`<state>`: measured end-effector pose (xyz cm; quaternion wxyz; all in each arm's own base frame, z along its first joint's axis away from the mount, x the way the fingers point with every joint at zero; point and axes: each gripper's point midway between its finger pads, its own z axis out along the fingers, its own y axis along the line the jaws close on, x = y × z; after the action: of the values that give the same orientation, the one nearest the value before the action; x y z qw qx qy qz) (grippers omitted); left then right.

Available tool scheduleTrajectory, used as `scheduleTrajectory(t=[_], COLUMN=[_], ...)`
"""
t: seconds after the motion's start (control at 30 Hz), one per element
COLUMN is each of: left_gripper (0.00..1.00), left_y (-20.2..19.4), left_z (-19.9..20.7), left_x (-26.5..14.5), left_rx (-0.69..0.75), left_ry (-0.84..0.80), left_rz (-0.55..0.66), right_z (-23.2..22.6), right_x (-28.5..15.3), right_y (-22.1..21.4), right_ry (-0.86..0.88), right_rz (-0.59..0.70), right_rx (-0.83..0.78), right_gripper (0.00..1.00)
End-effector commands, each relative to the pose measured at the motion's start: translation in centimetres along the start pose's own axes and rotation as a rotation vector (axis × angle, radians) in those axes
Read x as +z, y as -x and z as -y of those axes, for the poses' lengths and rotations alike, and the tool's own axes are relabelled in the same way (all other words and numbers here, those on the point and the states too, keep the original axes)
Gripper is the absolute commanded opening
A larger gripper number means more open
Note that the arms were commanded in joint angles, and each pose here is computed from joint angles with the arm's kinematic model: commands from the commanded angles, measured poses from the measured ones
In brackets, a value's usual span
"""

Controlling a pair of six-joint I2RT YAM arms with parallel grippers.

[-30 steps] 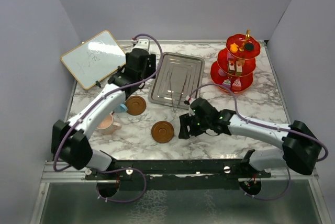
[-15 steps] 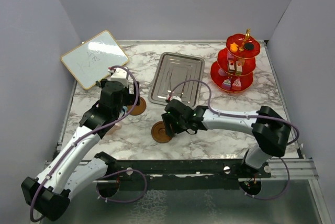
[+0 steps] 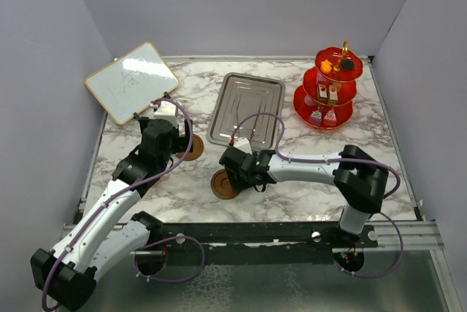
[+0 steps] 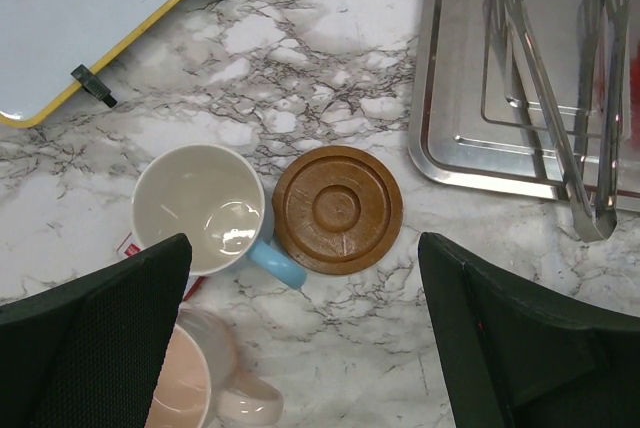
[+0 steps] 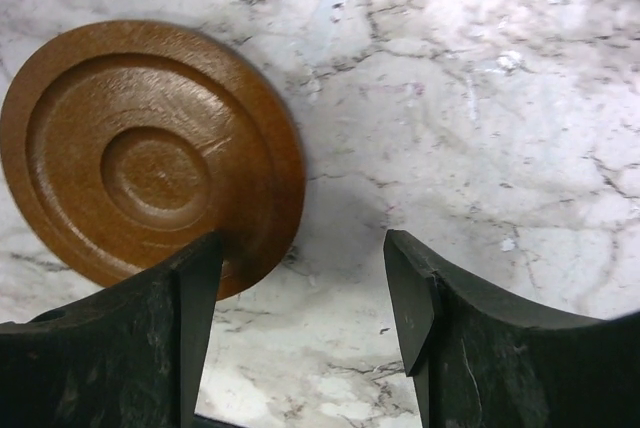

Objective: Serve the afternoon tea
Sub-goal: Move the coaster to the center of the board.

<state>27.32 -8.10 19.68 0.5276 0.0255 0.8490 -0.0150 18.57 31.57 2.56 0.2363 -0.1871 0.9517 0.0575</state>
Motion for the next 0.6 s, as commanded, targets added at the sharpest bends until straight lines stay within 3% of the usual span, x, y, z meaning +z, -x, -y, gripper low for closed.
scheduleTrajectory(t=[0.0,0.37,0.57], left_gripper=[0.99,0.99,0.99], left_y=[0.4,0.4,0.4], left_z=[-0.5,-0.5,-0.6], left_x=[-0.4,-0.6,-0.6], left_rx=[-0.019,-0.015,-0.007], left_ry=[0.013,0.006,0.011], left_rz=[0.025,0.029,0.026], right_z=[6.4,13.1,17.2], right_x=[0.4,-1.1,-2.7], right_y=[-3.0,-3.7,-1.5], right_ry=[-0.25,-0.341,-0.335], right_rz=[-0.035,-0.049,0.03], right_rx=[-0.023,0.118,0.259], right_gripper=[0.66,0.66,0.66])
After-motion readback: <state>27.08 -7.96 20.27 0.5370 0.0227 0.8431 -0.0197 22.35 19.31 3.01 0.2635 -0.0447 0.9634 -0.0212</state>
